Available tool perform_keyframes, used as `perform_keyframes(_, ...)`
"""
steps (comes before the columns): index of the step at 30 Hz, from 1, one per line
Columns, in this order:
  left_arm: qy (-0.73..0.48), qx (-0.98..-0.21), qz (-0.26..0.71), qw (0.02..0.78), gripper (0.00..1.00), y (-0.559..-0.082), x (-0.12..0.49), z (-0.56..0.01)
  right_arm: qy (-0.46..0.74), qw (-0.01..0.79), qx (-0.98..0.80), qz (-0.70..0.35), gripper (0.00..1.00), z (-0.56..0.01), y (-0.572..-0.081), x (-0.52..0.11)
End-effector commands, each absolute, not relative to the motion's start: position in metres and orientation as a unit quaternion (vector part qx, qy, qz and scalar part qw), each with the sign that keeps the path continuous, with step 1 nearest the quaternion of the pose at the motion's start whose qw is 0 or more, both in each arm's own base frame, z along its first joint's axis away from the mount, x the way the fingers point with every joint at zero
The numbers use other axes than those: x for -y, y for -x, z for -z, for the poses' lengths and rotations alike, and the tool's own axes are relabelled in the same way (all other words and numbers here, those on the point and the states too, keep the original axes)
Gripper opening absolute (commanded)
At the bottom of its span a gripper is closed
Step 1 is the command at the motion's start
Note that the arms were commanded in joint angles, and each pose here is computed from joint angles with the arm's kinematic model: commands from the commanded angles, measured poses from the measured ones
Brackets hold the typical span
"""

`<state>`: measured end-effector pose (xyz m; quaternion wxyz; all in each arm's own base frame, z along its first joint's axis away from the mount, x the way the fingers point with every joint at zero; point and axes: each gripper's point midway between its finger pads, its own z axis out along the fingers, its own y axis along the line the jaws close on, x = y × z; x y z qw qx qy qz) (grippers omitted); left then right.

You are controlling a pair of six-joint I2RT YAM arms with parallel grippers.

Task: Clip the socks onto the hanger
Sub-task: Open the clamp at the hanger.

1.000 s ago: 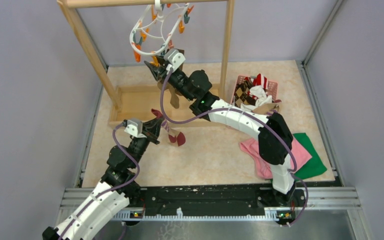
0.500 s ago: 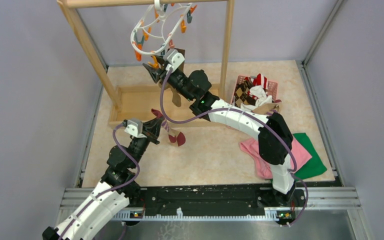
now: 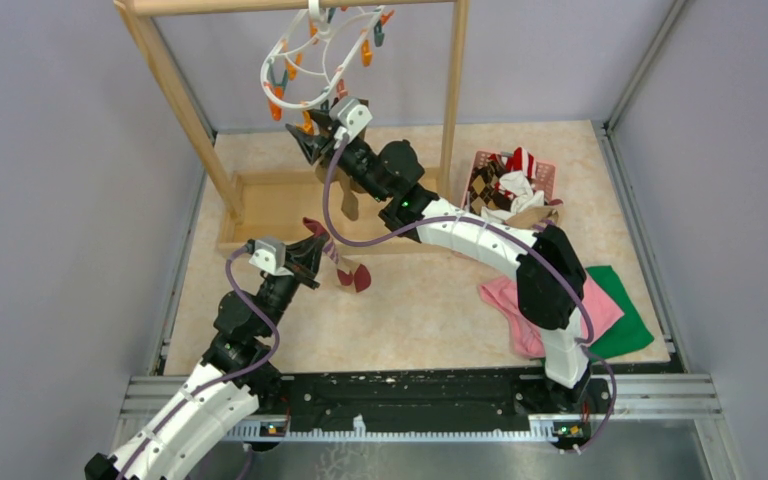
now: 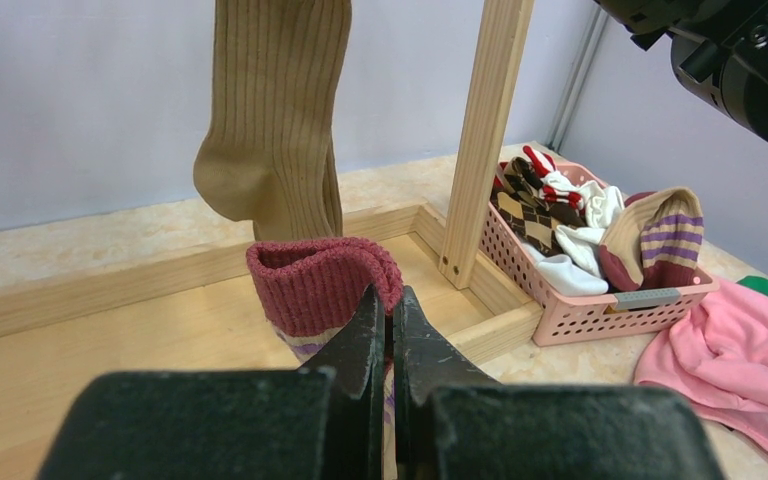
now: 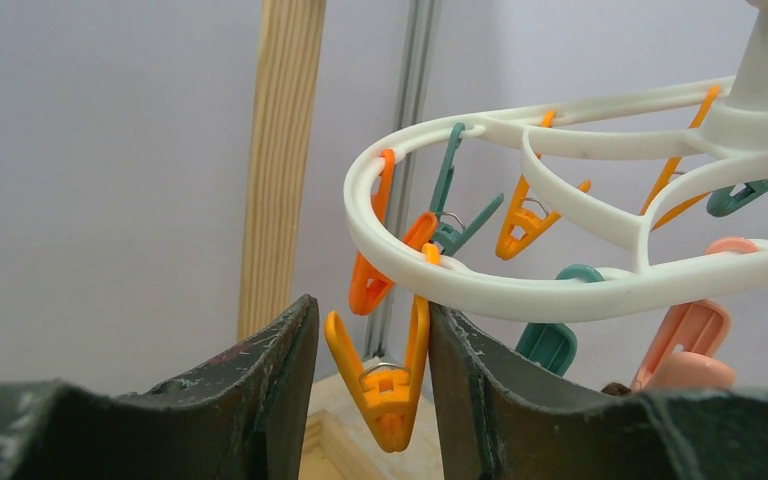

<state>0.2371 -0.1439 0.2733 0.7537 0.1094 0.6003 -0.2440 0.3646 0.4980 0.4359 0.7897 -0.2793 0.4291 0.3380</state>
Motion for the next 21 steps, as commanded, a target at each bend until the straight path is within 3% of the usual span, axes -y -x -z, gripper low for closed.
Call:
perform_keyframes(1, -0.111, -0.569, 0.257, 0.773, 0.0, -0.233, 0.146, -0.299, 0.251, 0.81, -0.399, -0.35, 0.42, -0.472, -0.356, -0.481)
perform_keyframes(9, -0.11, -0.567, 0.256, 0.775, 0.0, -0.233, 0.145, -0.3, 0.256, 0.809, -0.394, -0.353, 0.2, -0.475, -0.353, -0.481)
perform_keyframes(21, -0.132, -0.547, 0.248, 0.789, 0.0, -0.23, 0.146, -0.315, 0.246, 0.77, -0.406, -0.427, 0.0, -0.481, -0.351, -0.476)
